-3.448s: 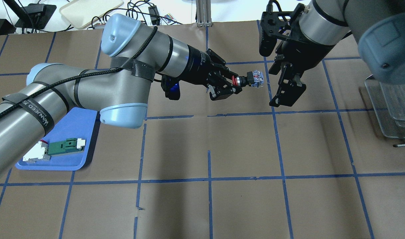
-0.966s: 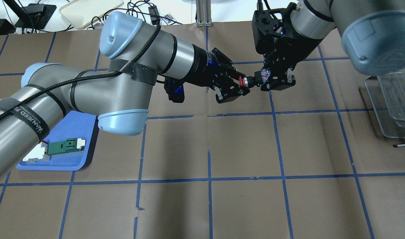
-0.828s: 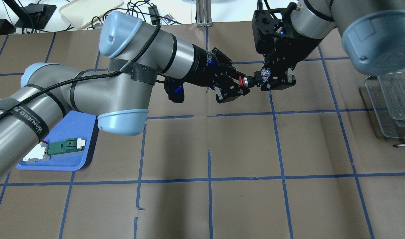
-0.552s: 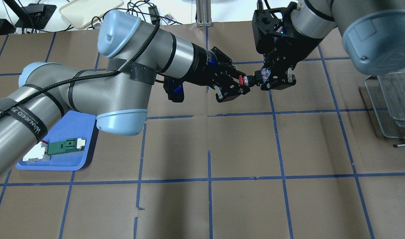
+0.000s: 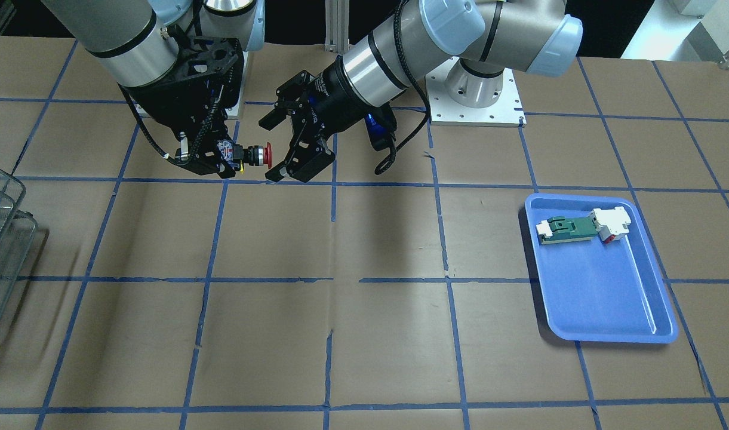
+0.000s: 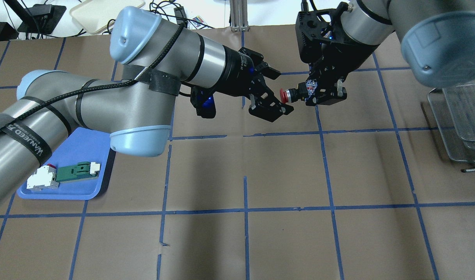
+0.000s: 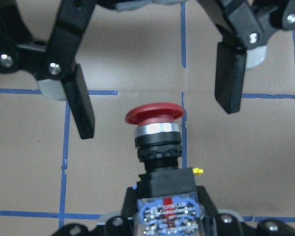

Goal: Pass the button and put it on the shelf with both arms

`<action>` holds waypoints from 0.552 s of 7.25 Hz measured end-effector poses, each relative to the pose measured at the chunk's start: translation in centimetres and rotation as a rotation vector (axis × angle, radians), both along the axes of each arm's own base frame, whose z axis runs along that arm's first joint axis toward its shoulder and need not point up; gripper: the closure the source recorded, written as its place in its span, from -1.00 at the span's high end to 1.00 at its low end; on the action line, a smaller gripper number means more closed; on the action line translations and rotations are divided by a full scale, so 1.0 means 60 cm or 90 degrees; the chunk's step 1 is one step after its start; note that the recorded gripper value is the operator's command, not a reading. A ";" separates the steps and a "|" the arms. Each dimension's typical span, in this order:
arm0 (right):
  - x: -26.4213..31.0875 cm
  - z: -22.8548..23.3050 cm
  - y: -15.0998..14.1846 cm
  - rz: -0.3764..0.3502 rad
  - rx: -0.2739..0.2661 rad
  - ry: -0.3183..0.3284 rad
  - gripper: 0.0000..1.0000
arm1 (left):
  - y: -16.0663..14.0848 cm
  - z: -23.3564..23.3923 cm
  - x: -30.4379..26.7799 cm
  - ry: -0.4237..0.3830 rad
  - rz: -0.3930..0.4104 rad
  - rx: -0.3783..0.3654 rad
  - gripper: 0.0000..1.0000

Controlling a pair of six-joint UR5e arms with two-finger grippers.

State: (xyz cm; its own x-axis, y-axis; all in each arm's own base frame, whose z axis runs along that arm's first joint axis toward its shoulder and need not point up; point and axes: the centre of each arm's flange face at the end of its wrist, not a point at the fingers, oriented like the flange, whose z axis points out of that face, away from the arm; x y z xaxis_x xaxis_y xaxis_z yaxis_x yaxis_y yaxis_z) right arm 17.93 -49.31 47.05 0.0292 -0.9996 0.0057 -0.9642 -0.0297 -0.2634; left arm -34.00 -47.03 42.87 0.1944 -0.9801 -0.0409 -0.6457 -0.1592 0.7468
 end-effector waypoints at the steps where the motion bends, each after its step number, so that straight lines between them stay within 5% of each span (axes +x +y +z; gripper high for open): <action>1: -0.008 -0.005 -0.003 0.002 0.001 0.006 -1.00 | -0.008 -0.001 0.012 -0.003 0.002 -0.008 0.97; 4: -0.134 -0.012 -0.034 -0.039 -0.005 0.058 -1.00 | -0.076 -0.034 0.136 -0.117 0.010 -0.071 1.00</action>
